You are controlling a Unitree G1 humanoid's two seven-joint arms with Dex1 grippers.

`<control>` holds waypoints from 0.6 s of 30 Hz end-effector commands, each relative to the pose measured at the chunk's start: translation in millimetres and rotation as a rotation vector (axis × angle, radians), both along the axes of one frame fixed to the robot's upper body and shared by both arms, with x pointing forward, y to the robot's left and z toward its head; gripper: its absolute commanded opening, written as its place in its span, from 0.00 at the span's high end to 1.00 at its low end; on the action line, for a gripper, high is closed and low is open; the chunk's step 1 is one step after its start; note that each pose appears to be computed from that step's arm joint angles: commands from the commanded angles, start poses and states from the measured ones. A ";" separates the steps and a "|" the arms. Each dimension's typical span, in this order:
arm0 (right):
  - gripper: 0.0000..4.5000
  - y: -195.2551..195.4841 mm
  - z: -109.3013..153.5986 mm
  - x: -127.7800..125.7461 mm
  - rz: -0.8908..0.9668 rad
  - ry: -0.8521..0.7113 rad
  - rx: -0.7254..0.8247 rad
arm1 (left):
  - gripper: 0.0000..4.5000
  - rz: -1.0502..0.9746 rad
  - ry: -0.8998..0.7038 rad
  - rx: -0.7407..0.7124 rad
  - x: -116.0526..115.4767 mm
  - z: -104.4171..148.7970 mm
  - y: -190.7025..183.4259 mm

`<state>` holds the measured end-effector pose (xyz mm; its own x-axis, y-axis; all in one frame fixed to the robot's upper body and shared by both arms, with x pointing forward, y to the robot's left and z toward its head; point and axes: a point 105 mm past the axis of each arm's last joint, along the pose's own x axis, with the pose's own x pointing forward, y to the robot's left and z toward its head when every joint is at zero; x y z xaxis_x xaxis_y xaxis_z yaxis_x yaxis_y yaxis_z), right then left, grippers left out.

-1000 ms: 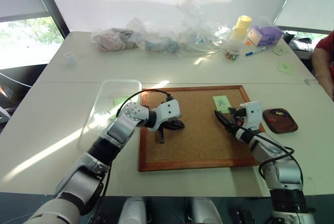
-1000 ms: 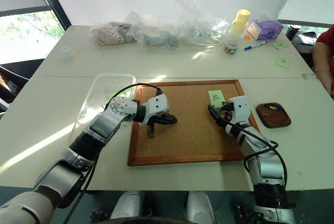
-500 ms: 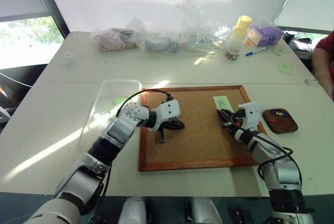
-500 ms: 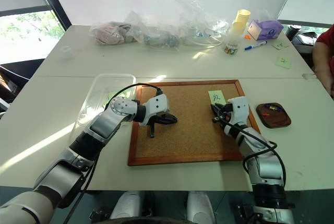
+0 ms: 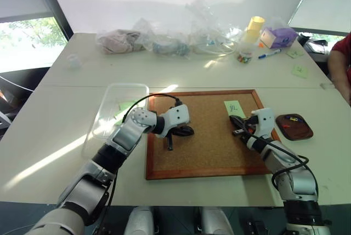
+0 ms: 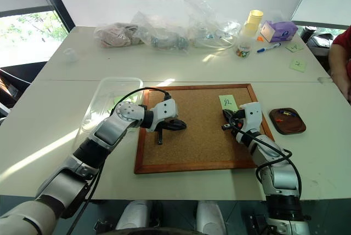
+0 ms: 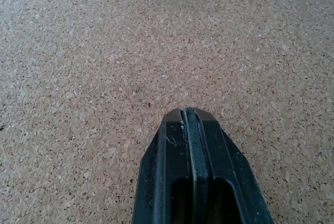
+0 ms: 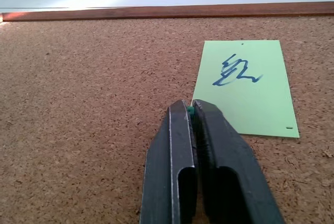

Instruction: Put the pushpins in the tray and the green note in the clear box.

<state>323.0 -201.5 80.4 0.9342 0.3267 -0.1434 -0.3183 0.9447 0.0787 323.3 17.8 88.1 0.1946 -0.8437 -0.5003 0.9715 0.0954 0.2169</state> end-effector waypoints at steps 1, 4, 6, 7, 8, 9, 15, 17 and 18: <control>1.00 -6.6 13.7 0.5 -0.022 -0.051 -0.007 | 1.00 0.025 0.045 0.079 -2.4 -23.3 7.6; 1.00 -7.3 15.1 0.6 -0.025 -0.058 -0.009 | 1.00 0.025 0.044 0.080 -2.3 -23.4 7.7; 1.00 -8.6 18.4 0.7 -0.030 -0.076 -0.017 | 1.00 0.024 0.044 0.081 -2.2 -23.4 7.7; 1.00 -9.3 20.5 0.7 -0.032 -0.089 -0.026 | 1.00 0.024 0.044 0.082 -2.3 -23.5 7.8; 1.00 -10.6 24.3 0.9 -0.036 -0.109 -0.032 | 1.00 0.023 0.044 0.083 -2.3 -23.6 7.8; 1.00 -12.2 28.4 1.3 -0.043 -0.129 -0.035 | 1.00 0.023 0.043 0.085 -2.3 -23.8 7.9; 1.00 -16.2 50.3 1.5 -0.048 -0.233 -0.065 | 1.00 0.019 0.042 0.095 -2.3 -25.4 8.7; 1.00 -15.8 53.8 1.1 -0.046 -0.247 -0.060 | 1.00 0.019 0.041 0.096 -2.3 -25.6 8.7; 1.00 -15.9 54.7 1.0 -0.046 -0.251 -0.060 | 1.00 0.018 0.041 0.096 -2.3 -25.6 8.7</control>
<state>322.9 -208.5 95.0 0.9510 0.3024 -0.0639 -0.3020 0.9532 0.0151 323.3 17.1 88.6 0.1939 -0.8454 -0.4977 0.9700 0.0894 0.2261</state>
